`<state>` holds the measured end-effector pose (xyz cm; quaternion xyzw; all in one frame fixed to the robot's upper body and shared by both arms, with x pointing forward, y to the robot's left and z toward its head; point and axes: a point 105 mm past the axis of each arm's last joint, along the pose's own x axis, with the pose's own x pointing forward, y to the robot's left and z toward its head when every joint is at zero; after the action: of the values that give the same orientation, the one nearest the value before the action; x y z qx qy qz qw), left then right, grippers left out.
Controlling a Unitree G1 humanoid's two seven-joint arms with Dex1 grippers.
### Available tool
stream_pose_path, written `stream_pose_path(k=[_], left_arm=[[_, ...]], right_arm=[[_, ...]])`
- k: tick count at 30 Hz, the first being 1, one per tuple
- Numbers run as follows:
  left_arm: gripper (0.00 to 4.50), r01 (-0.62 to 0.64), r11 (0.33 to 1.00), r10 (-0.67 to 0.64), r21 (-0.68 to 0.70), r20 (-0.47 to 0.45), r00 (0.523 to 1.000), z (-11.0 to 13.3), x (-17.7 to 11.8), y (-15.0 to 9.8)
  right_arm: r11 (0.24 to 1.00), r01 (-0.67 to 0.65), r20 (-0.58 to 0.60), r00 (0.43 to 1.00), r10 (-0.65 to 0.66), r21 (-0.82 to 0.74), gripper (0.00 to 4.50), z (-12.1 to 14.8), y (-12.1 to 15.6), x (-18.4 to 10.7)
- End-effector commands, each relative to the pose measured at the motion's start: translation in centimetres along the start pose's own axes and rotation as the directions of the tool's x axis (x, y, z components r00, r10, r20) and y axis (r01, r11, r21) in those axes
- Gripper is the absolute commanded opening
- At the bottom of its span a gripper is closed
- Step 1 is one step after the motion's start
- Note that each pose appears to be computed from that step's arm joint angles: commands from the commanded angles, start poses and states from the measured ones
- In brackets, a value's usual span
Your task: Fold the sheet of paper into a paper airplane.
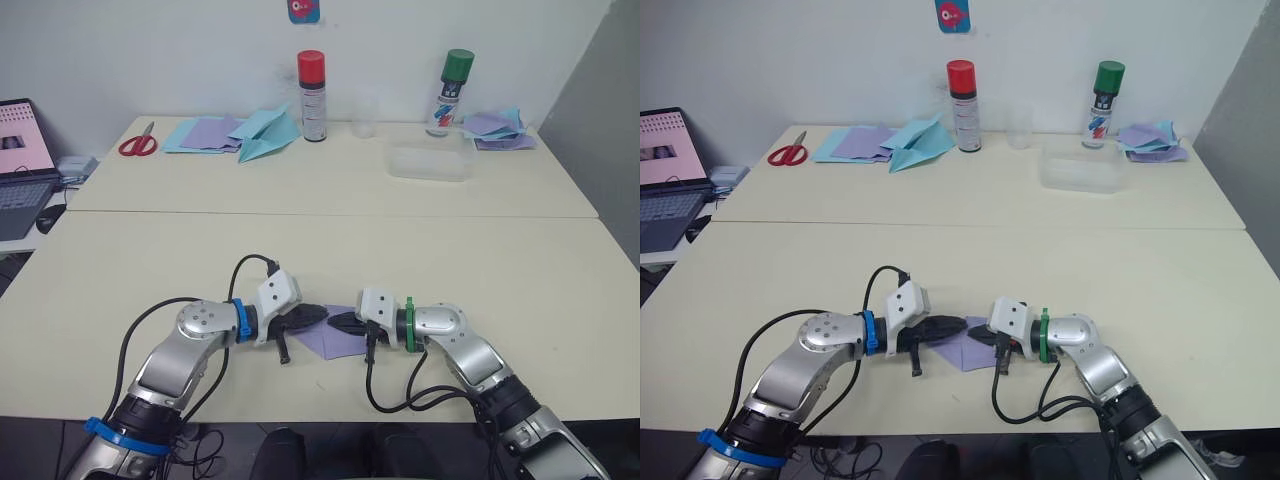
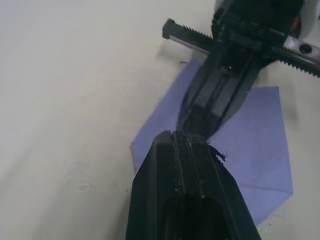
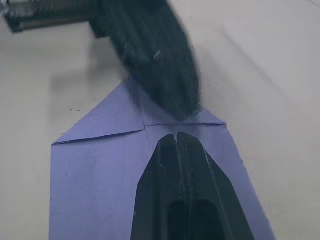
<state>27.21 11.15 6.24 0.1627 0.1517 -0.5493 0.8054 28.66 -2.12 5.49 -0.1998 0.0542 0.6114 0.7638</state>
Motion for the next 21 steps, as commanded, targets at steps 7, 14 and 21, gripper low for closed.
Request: stream_pose_path(k=[7,14,21], left_arm=[[0.00,-0.059,0.996,0.047,-0.061,-0.183,0.982,-5.2,-3.5,0.6],[0.00,-0.210,0.963,0.171,-0.166,-0.220,0.960,-7.0,-8.3,1.6],[0.00,-0.202,0.970,0.207,-0.138,0.023,0.978,-0.4,-8.3,1.5]], right_arm=[[0.999,-0.012,-0.069,0.998,0.015,0.032,0.02,-1.7,0.7,-0.7],[0.999,-0.019,-0.069,0.997,0.021,0.027,0.02,-1.6,0.7,-0.7],[0.999,-0.048,-0.057,0.997,0.049,0.022,0.02,-1.4,0.8,-0.8]])
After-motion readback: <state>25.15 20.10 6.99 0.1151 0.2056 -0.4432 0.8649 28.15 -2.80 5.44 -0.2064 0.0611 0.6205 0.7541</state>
